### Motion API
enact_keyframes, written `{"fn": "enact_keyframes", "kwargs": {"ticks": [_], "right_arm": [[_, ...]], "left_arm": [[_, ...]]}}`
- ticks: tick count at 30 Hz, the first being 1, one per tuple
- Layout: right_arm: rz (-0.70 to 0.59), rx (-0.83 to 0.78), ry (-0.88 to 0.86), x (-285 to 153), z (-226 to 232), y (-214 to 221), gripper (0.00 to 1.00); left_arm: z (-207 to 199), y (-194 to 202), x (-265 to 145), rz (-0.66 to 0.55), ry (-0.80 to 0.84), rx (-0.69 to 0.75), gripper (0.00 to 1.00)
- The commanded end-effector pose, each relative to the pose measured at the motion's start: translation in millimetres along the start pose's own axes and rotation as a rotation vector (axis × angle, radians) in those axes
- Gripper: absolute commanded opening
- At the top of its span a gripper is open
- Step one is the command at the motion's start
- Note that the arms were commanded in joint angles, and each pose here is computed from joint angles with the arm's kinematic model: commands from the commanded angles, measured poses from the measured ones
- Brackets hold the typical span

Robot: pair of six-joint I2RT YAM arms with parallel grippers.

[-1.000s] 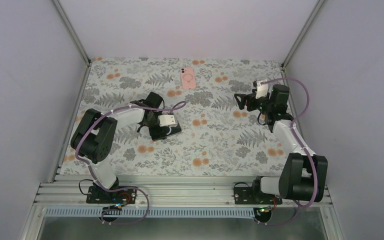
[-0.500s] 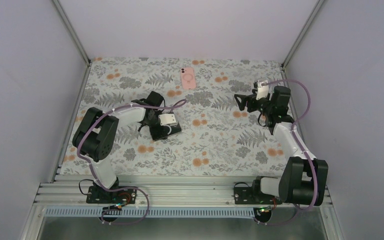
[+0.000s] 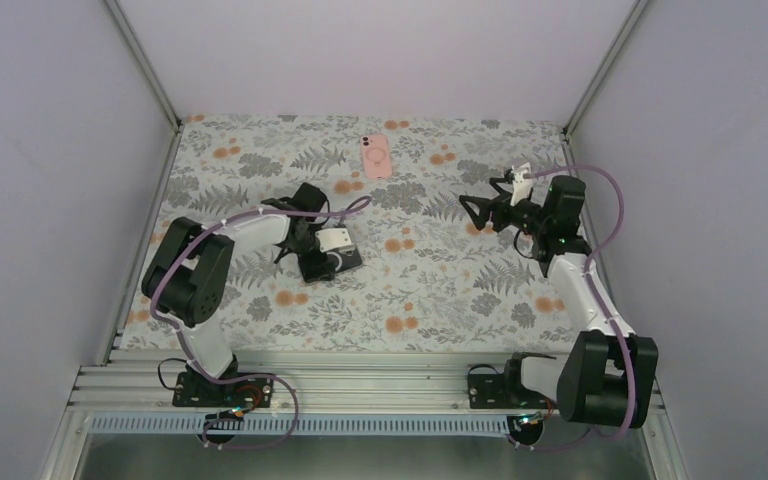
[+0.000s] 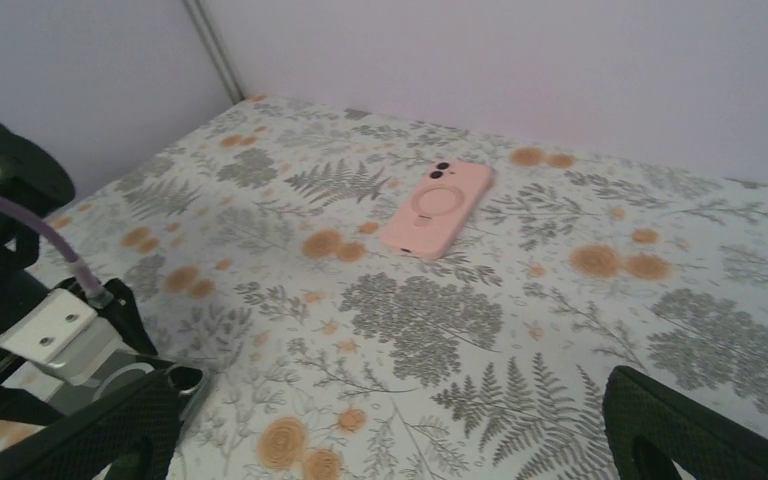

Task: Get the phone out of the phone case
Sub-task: Pick up the phone at the center of the board.

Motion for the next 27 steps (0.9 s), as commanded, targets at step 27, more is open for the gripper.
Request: {"fn": "enact_keyframes", "kwargs": {"ticks": [27], "right_arm": [[0.343,0.597,-0.477,54.1,82.1,7.9,0.88]], "left_arm": [[-17.6,-141.1,-137.4,-0.414,-0.157,0.157,0.50]]}}
Point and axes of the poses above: each gripper's point midway between its finger pads, its own x axis out along the fingers, its own z axis along the line the jaws close on, y = z × x, the point moved 4 cm from there along -x, back along the fingers, and after that the axes turned 1 degree about x, right-handed, at the moved point
